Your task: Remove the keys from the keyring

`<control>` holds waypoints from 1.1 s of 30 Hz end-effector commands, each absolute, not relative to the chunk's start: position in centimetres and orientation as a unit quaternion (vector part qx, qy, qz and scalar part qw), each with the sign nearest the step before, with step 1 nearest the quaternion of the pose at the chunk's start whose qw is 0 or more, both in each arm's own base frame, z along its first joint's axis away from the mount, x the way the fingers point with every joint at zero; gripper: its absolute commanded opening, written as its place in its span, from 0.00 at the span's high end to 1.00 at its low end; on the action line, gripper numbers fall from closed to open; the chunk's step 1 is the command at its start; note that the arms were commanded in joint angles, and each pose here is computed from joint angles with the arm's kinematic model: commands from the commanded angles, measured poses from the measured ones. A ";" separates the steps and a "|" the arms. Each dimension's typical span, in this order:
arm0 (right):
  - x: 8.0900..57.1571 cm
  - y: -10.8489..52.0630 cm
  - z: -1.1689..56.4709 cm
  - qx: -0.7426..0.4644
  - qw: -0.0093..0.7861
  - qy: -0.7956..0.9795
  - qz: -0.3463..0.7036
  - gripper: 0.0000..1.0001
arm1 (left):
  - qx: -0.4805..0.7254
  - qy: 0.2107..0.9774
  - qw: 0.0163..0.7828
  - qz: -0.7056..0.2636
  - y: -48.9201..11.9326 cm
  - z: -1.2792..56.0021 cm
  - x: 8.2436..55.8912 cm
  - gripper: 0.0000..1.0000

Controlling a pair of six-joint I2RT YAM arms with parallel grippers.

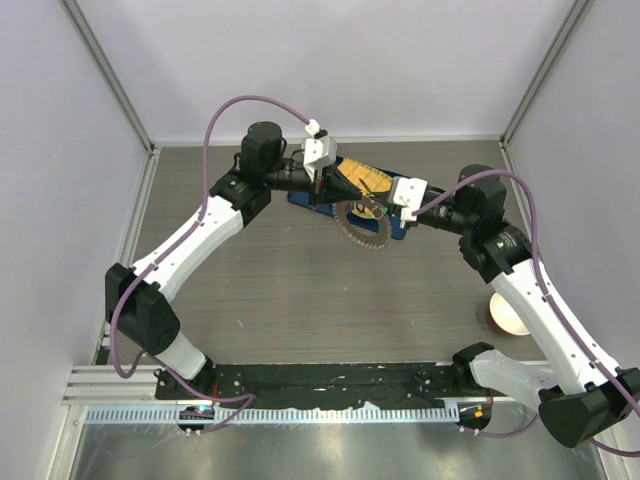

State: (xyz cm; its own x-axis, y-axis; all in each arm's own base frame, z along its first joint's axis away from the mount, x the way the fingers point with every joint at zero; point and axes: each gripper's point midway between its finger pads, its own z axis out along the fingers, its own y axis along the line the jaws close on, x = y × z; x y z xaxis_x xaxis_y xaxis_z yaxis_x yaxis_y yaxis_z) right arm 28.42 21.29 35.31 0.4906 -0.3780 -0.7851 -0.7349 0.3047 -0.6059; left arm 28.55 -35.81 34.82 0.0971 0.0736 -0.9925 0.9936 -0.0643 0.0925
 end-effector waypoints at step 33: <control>31.9 20.8 35.2 -0.536 0.646 0.529 0.124 0.99 | 0.584 0.349 0.530 -0.505 -33.9 42.0 24.2 1.00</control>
State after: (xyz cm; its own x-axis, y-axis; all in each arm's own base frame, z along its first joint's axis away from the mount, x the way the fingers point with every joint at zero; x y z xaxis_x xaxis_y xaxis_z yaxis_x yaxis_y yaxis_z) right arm 29.82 22.08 35.63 0.4751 -0.3523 -0.8063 -0.7460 0.3247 -0.5814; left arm 28.14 -35.33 36.36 0.0722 -0.0069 -0.9974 0.9919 -0.1046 0.0726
